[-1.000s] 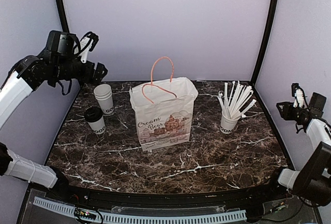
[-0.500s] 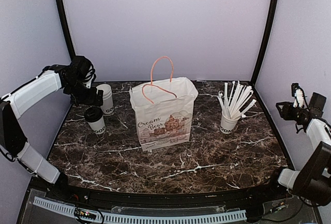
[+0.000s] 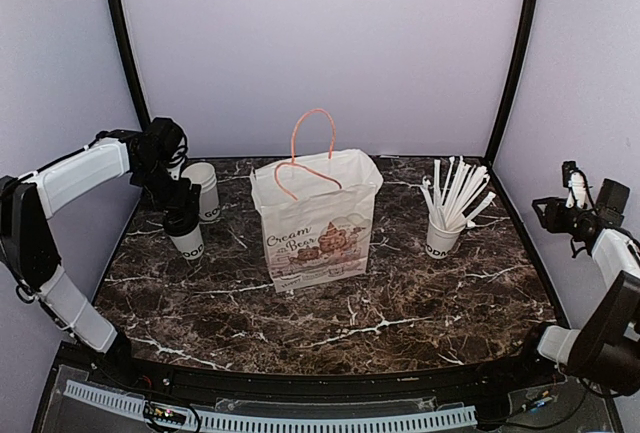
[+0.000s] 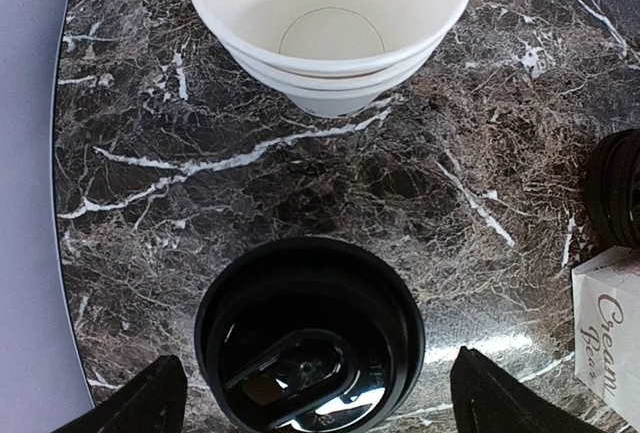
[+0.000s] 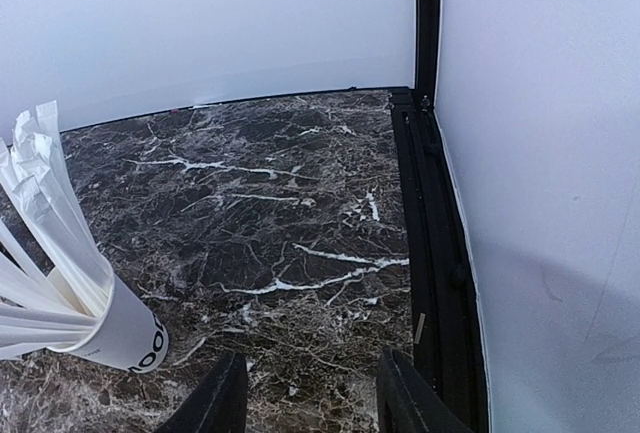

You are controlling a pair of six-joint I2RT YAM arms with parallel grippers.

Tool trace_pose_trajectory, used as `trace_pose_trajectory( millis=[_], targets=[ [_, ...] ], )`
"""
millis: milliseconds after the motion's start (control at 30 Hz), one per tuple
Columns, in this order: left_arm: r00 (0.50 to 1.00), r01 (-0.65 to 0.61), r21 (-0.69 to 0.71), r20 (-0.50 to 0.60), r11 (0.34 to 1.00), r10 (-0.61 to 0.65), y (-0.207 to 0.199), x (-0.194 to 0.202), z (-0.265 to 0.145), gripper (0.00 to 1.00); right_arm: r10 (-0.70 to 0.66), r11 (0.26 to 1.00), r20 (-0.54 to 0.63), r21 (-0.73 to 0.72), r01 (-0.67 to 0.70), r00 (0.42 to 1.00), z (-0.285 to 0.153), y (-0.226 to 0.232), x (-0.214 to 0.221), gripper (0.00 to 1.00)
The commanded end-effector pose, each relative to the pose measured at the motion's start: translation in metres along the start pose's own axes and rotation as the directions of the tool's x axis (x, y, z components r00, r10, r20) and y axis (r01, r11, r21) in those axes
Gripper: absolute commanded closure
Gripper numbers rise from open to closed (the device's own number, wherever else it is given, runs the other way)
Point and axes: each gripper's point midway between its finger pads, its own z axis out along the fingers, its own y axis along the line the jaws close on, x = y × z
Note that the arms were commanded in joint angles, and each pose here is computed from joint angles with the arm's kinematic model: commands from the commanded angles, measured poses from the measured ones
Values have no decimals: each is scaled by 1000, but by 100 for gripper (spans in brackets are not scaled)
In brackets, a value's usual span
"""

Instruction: Pack the takeout coffee

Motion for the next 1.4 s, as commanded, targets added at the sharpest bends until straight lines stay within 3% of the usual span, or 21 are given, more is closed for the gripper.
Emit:
trace_pose_trajectory(
  millis=[0, 833, 1133, 1367],
  targets=[
    [999, 10, 8, -50, 1000, -10, 1, 9, 9, 8, -27, 1000, 17, 2, 27, 999, 2, 0, -3, 54],
    [995, -1, 8, -96, 1000, 1, 2, 18, 15, 25, -35, 999, 11, -2, 35, 999, 4, 2, -2, 54],
    [999, -34, 69, -2, 997, 34, -7, 15, -34, 34, -42, 999, 12, -1, 42, 999, 4, 3, -3, 54],
    [981, -195, 178, 49, 965, 189, -54, 41, -84, 34, -43, 999, 13, -3, 43, 999, 5, 4, -3, 54]
  ],
)
